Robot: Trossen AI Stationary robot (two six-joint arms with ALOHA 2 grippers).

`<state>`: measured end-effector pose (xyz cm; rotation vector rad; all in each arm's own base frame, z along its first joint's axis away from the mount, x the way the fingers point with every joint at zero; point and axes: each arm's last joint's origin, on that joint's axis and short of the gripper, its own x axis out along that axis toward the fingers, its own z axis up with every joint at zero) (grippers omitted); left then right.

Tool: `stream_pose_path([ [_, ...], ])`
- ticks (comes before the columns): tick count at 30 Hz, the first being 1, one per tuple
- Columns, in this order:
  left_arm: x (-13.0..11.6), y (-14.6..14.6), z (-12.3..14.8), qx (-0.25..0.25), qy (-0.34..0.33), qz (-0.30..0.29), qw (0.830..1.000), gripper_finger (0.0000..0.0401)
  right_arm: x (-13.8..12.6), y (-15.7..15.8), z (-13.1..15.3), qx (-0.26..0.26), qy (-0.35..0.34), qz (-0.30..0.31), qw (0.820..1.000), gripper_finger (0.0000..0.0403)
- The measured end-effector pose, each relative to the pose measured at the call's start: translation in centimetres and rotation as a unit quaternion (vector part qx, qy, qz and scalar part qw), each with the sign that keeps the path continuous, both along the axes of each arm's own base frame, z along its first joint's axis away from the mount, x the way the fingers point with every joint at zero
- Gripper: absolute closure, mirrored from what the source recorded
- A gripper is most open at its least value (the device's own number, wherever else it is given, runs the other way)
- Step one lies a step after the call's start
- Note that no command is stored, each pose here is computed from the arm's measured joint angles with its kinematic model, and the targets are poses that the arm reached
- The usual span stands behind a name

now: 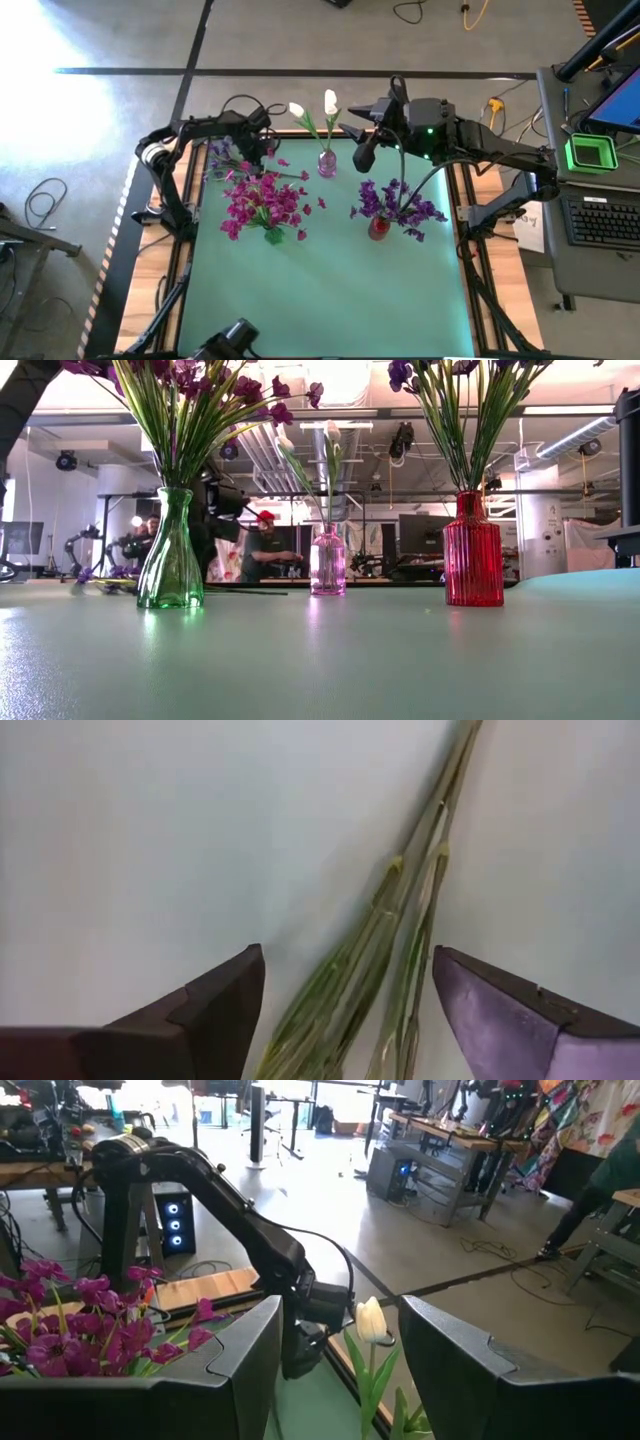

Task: Sort flowers into vase by color
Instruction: Put the violet flowers into the red flower vase

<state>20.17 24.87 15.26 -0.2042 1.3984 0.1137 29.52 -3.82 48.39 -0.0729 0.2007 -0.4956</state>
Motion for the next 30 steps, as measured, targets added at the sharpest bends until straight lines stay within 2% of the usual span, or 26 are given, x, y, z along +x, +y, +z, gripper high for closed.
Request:
stream_pose_path([
  [5,0.2,0.1,-0.9,-0.01,0.012,-0.007,1.0,0.0127,0.0,0.0,0.0,0.0,0.0,0.0,1.0,0.0209],
  [10,0.2,0.1,-1.5,0.003,0.043,-0.02,0.999,0.0145,0.0,0.0,0.0,0.0,0.0,0.0,1.0,0.0209],
  [14,0.2,0.2,-1.5,0.014,0.054,-0.028,0.998,0.0201,0.0,0.0,0.0,0.0,0.0,0.0,1.0,0.0209],
  [23,0.0,0.2,-1.5,0.014,0.068,-0.026,0.997,0.0387,0.0,0.0,0.0,0.0,0.001,0.0,1.0,0.0209],
  [30,-0.6,-0.3,-0.5,0.03,0.096,-0.024,0.995,0.0397,0.0,0.0,0.0,0.0,0.001,0.0,1.0,0.0209],
])
